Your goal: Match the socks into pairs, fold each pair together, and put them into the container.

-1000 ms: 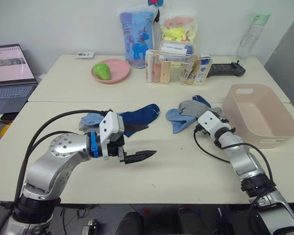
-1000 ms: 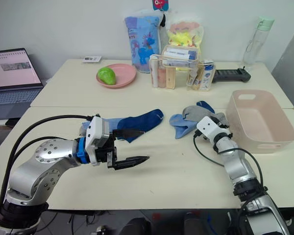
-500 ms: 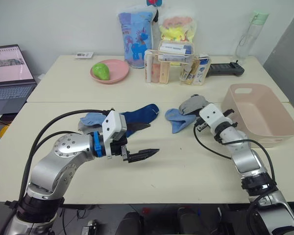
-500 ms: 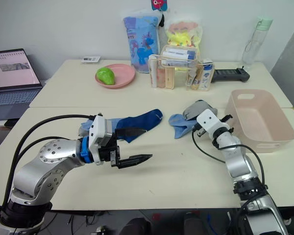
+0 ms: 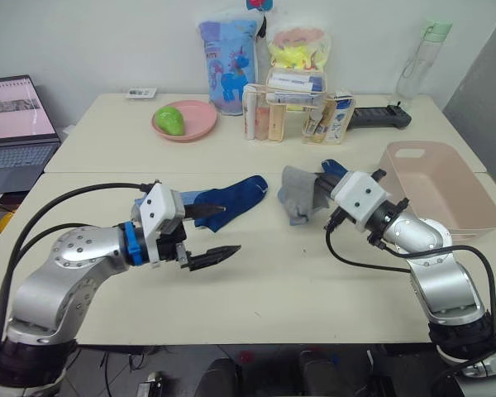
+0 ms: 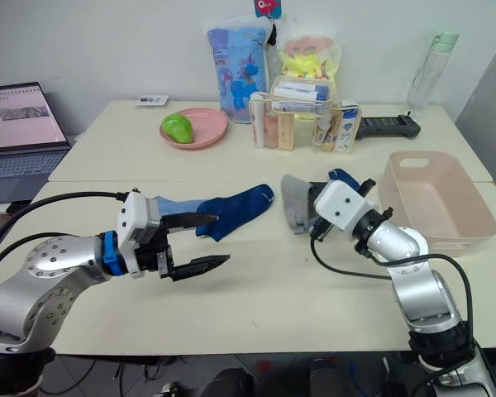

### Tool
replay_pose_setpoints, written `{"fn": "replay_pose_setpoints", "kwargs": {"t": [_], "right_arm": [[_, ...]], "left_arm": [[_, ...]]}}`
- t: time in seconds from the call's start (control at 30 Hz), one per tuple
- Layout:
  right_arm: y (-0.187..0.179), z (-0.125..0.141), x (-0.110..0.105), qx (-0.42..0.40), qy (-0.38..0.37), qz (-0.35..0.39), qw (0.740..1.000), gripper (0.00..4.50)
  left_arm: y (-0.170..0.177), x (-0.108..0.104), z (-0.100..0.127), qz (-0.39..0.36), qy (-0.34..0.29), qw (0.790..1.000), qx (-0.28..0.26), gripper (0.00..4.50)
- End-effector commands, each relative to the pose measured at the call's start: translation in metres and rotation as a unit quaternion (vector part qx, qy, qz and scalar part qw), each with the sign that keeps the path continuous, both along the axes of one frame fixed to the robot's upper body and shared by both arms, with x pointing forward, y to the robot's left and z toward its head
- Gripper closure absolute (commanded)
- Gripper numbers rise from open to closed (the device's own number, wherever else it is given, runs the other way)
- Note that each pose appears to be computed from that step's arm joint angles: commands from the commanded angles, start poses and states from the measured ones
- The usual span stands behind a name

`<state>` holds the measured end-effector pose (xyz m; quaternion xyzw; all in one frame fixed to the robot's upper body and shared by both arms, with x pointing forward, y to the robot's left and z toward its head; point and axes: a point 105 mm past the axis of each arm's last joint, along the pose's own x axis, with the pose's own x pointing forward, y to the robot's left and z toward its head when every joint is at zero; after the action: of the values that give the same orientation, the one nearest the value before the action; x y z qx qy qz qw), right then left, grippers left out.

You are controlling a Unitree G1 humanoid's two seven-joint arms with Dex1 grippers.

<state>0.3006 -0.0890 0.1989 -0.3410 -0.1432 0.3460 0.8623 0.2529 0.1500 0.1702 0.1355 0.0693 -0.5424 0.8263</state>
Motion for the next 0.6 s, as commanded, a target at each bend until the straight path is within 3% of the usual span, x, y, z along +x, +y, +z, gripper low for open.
{"fn": "replay_pose_setpoints", "kwargs": {"t": [0.03, 0.17, 0.3, 0.4, 0.5, 0.6], "right_arm": [[0.007, -0.005, -0.011, -0.027, -0.025, 0.023, 0.999, 4.45], [0.006, -0.039, -0.01, -0.1, -0.054, 0.011, 0.993, 4.45], [-0.005, -0.075, -0.019, -0.168, -0.024, 0.009, 0.985, 4.45], [-0.011, -0.081, -0.026, -0.174, 0.0, 0.016, 0.985, 4.45], [-0.022, -0.082, -0.024, -0.167, 0.033, -0.002, 0.985, 3.82], [-0.029, -0.08, -0.026, -0.154, 0.073, -0.001, 0.985, 2.79]], "left_arm": [[0.0, -0.011, 0.008, -0.019, -0.007, 1.0, 0.005, 0.0], [-0.002, -0.016, 0.0, -0.024, 0.0, 1.0, 0.011, 0.0], [-0.001, -0.023, -0.01, -0.033, 0.016, 0.999, 0.024, 0.0], [0.0, -0.024, -0.014, -0.034, 0.02, 0.999, 0.027, 0.0], [-0.003, -0.022, -0.017, -0.035, 0.019, 0.999, 0.024, 0.0], [-0.01, -0.023, -0.022, -0.047, 0.018, 0.999, 0.02, 0.0]]}}
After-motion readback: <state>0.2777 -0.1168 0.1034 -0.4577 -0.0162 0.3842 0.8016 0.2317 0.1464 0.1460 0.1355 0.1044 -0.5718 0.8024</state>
